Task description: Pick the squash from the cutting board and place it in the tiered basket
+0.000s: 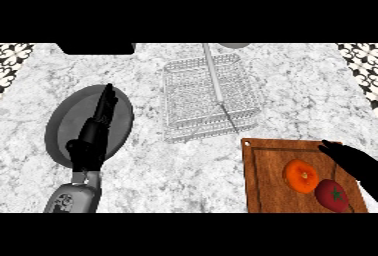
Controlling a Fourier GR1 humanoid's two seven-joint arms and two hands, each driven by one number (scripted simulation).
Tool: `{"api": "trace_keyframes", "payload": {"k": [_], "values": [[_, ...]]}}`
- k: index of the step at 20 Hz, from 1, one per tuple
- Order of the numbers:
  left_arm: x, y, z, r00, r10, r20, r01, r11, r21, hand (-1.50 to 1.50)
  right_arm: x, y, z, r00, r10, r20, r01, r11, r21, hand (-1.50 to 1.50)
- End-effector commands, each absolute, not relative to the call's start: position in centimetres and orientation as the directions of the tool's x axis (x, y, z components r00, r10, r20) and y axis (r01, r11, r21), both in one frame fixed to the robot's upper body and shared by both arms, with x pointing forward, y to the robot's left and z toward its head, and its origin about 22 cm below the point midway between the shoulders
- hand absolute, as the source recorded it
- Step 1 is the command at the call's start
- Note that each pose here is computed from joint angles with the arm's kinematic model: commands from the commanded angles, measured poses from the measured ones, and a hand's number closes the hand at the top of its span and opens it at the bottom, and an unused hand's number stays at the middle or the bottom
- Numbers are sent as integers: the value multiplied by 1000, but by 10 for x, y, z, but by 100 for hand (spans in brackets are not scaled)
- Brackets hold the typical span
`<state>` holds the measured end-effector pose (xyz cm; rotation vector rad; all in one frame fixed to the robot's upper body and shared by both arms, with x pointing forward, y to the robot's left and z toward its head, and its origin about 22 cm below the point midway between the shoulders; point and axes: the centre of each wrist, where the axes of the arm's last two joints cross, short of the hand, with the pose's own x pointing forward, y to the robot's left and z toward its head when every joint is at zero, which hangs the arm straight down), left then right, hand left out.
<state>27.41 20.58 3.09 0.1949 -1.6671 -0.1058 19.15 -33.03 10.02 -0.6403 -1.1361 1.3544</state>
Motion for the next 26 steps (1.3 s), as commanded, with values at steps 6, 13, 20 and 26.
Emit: {"api": "trace_keyframes", "payload": {"k": [6, 13, 20, 26], "values": [[281, 201, 34, -95, -200, 975, -78, 978, 193, 0, 205, -312, 76, -136, 955, 264, -449, 178, -875, -150], [270, 203, 25, -94, -194, 977, -67, 980, 188, 0, 205, -308, 61, -151, 957, 248, -482, 147, -863, -150], [263, 202, 19, -100, -181, 978, -62, 982, 176, 0, 222, -301, 51, -118, 951, 286, -477, 199, -856, -150], [283, 214, 36, -91, -182, 979, -69, 982, 176, 0, 220, -302, 26, -129, 952, 278, -476, 187, -860, -150]]}}
